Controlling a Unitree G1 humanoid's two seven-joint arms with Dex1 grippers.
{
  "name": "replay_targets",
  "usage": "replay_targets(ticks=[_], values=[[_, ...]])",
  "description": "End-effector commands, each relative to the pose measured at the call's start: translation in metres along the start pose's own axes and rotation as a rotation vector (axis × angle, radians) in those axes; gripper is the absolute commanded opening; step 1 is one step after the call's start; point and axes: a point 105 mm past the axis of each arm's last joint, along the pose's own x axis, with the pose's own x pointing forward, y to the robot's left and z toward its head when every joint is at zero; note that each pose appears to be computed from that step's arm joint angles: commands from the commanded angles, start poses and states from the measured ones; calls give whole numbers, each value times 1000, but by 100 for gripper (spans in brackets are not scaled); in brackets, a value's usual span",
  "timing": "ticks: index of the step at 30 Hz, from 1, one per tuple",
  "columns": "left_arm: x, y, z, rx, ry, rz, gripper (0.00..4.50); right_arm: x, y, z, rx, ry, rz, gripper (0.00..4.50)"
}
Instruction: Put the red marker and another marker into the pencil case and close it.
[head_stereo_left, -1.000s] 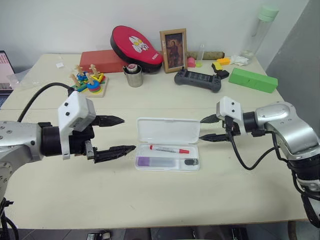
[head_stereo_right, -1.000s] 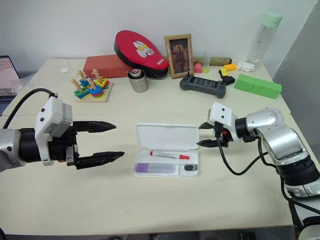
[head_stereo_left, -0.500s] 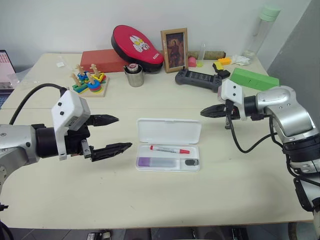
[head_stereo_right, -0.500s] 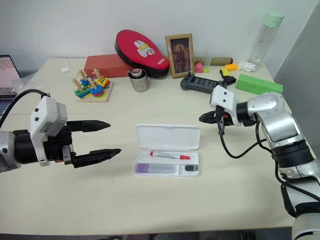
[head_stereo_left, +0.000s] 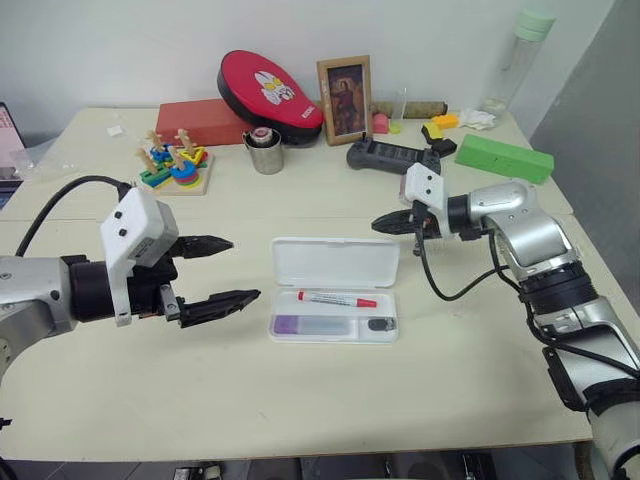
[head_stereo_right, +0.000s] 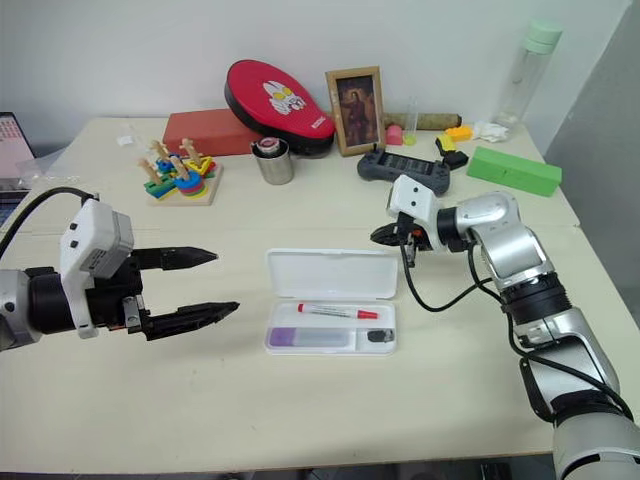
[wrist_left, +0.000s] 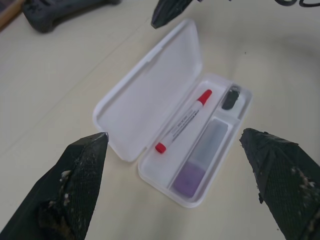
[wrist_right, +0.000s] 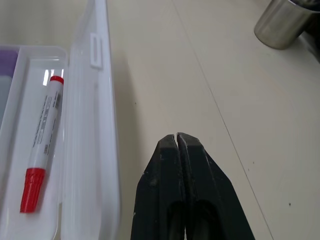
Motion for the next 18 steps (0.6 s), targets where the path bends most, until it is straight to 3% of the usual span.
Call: replay_targets(ticks=[1,6,18], values=[[-7,-3,5,59,15,-1,450,5,-6,16,-64,-28,-4,3],[-6,-8,-7,67,74,-29,450,5,7,23,-89,-51,81,3],[9,-16,-3,97,60,-115,450,2,48,15,-135,-20,244,3]])
